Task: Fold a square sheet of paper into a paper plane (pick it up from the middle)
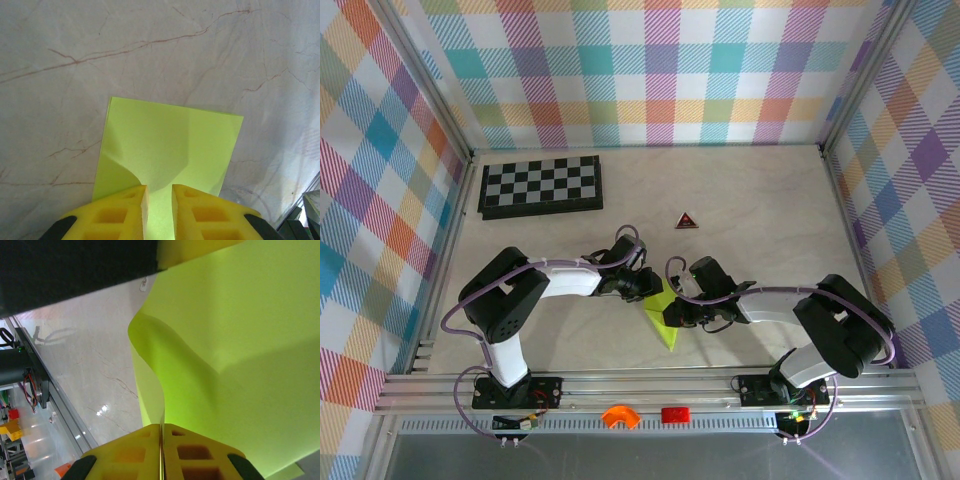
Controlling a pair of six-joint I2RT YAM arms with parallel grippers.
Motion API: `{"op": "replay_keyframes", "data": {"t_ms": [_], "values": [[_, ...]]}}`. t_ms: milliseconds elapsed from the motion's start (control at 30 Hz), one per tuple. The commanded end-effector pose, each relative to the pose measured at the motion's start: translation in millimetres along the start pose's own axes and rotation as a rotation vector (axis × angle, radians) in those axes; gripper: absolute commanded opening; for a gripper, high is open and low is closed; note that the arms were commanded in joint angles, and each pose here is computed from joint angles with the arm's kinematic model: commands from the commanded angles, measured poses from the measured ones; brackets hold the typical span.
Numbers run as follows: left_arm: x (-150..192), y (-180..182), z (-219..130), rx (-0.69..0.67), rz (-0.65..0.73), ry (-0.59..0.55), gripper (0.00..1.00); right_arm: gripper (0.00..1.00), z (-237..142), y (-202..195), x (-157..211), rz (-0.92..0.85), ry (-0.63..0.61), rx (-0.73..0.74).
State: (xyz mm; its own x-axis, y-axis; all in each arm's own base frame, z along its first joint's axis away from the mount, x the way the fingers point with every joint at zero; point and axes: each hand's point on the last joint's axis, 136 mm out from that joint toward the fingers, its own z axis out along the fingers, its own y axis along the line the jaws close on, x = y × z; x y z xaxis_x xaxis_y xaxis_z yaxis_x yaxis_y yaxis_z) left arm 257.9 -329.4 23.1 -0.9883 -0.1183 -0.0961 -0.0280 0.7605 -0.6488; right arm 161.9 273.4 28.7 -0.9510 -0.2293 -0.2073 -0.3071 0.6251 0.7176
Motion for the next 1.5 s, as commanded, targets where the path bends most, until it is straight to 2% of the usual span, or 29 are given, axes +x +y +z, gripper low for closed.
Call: {"op": "replay_keyframes", "data": {"t_ms": [0, 700, 1133, 1467], "values": [[16, 25, 7, -0.08, -0.027, 0.054, 0.21, 0.11, 3, -9, 8, 0.018, 0.019, 0.02], [15, 24, 5, -0.075, -0.024, 0.045, 0.21, 0.1, 6, -26, 12, 0.047, 0.02, 0.092], [-7, -7, -25, -0.011, 0.042, -0.079, 0.21, 0.09, 6, -34, 14, 0.035, 0.004, 0.113], [-3, -11, -19, 0.029, 0.058, -0.055, 0.22, 0.09, 5, -28, 13, 0.018, -0.014, 0.077]]}}
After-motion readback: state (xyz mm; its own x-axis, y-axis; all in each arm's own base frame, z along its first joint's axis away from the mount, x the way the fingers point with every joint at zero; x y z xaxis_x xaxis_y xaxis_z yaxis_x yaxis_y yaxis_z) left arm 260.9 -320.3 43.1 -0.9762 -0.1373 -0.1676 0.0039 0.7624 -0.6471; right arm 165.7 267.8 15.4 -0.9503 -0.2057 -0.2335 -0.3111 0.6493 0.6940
